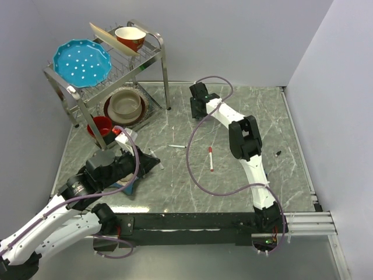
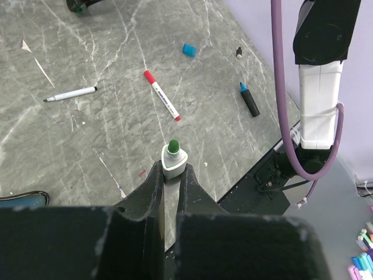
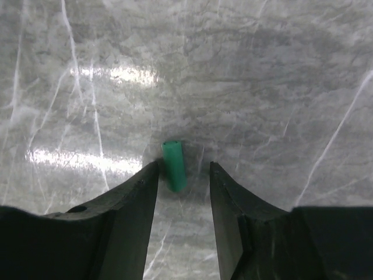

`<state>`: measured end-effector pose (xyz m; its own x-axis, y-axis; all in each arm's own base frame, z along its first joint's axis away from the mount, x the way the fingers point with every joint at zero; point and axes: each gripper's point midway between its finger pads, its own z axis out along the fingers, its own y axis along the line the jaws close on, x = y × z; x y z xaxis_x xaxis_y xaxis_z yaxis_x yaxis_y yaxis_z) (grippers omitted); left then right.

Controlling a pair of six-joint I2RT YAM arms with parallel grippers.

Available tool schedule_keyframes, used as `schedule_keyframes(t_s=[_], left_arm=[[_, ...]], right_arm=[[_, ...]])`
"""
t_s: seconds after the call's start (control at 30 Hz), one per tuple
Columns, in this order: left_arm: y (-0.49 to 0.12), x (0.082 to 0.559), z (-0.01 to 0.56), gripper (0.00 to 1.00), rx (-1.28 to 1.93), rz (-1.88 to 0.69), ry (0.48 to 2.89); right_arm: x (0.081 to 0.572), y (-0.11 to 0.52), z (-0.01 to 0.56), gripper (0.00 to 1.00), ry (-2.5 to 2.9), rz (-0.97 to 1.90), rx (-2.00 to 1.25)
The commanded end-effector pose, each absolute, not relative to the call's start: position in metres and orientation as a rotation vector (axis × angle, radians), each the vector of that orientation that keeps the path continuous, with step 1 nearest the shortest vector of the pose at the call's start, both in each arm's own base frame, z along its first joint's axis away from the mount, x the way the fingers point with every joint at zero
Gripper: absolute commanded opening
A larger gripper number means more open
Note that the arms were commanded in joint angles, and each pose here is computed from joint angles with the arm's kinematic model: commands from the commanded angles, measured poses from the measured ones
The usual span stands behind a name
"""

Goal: Insert the pens into the pen caps

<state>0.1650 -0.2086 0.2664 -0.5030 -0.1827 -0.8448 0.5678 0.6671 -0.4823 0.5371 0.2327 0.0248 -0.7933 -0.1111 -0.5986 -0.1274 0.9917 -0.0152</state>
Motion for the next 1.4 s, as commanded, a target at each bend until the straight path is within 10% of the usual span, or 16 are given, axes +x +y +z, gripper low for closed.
schedule_keyframes(t_s=[0.0, 0.67, 1.37], left_arm=[[-0.209, 0.164, 0.277, 0.01, 0.302, -0.971, 1.839], [-0.208, 0.164, 0.28, 0.01, 0.291, -0.978, 1.821], [-0.21, 0.16, 0.282, 0.01, 0.307, -1.0, 1.813]], right_arm=[[0.545, 0.239, 0.032, 0.47, 2.481, 0.052, -0.198], [0.515, 0.216, 0.044, 0.18, 2.496, -0.031, -0.245], [0.32, 0.264, 0.033, 0.17, 2.526, 0.134, -0.097]])
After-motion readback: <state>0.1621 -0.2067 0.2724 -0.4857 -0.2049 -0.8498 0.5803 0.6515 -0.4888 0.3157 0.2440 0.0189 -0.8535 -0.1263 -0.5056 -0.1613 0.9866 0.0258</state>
